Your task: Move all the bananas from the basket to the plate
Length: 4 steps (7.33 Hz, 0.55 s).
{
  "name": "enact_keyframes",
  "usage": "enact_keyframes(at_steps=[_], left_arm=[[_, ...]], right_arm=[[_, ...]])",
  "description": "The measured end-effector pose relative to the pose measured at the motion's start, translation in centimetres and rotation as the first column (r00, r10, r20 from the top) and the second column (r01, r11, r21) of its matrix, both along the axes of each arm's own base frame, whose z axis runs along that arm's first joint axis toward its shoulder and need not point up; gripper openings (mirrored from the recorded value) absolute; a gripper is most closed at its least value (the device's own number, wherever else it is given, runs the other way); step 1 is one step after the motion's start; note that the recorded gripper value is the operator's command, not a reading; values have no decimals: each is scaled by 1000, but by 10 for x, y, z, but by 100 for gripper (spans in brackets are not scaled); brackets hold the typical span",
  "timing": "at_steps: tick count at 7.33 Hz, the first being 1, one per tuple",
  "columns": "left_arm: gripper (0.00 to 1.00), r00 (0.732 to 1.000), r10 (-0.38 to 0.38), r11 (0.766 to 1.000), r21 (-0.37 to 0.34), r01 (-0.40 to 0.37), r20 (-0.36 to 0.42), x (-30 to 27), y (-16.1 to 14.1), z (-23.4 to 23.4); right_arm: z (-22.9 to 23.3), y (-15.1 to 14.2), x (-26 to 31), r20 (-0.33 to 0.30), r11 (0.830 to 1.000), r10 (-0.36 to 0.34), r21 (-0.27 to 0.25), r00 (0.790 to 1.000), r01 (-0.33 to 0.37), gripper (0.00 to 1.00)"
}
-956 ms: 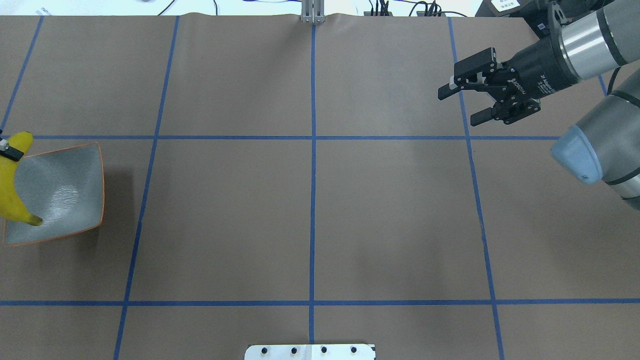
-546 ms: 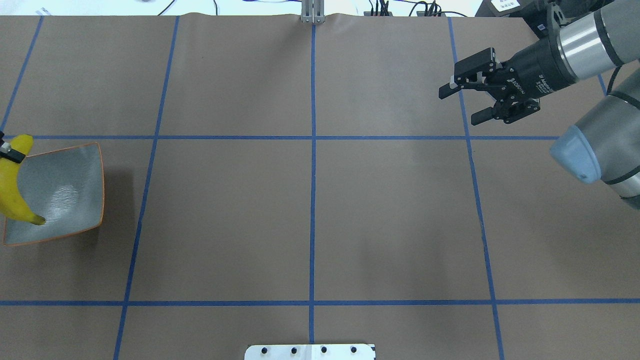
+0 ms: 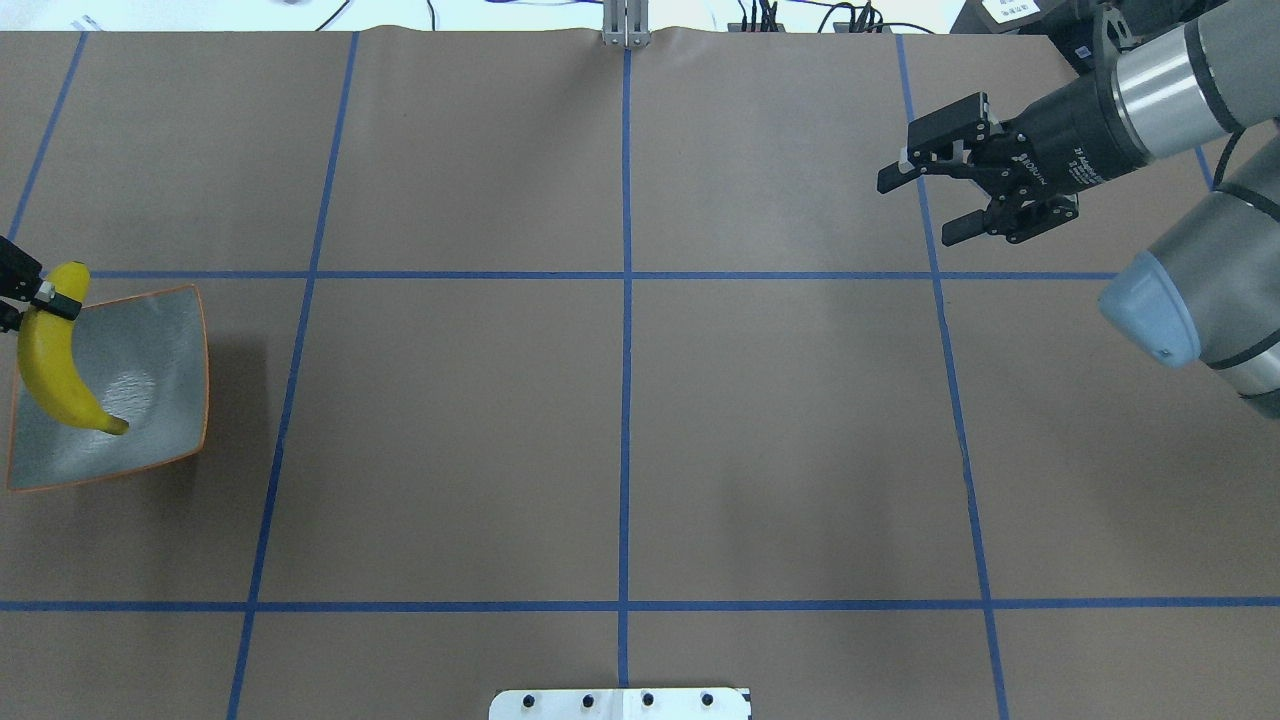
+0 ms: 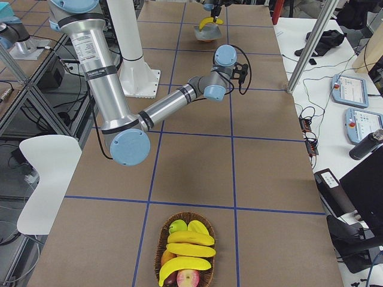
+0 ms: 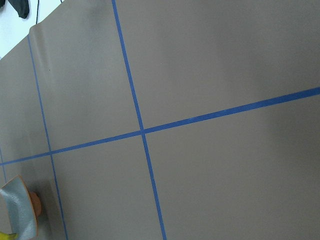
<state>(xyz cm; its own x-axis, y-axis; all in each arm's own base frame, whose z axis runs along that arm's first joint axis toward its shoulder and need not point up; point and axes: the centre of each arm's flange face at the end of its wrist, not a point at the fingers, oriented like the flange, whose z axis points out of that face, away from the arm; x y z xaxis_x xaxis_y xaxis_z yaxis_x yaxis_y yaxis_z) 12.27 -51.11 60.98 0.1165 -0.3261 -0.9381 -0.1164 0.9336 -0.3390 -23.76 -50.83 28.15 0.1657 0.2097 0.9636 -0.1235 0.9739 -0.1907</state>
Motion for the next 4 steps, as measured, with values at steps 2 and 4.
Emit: enact_keyframes(at_steps=[2,4], left_arm=[[0,1000,-7,998,64,6,13,13,11,13],[35,1000,12,998,61,-14,27,29,18,21]], right_arm=[[0,-1,0,-2,1000,7,2,1000,-7,100],[1,-1,0,-5,1000,15,-2,1000,-15,100]])
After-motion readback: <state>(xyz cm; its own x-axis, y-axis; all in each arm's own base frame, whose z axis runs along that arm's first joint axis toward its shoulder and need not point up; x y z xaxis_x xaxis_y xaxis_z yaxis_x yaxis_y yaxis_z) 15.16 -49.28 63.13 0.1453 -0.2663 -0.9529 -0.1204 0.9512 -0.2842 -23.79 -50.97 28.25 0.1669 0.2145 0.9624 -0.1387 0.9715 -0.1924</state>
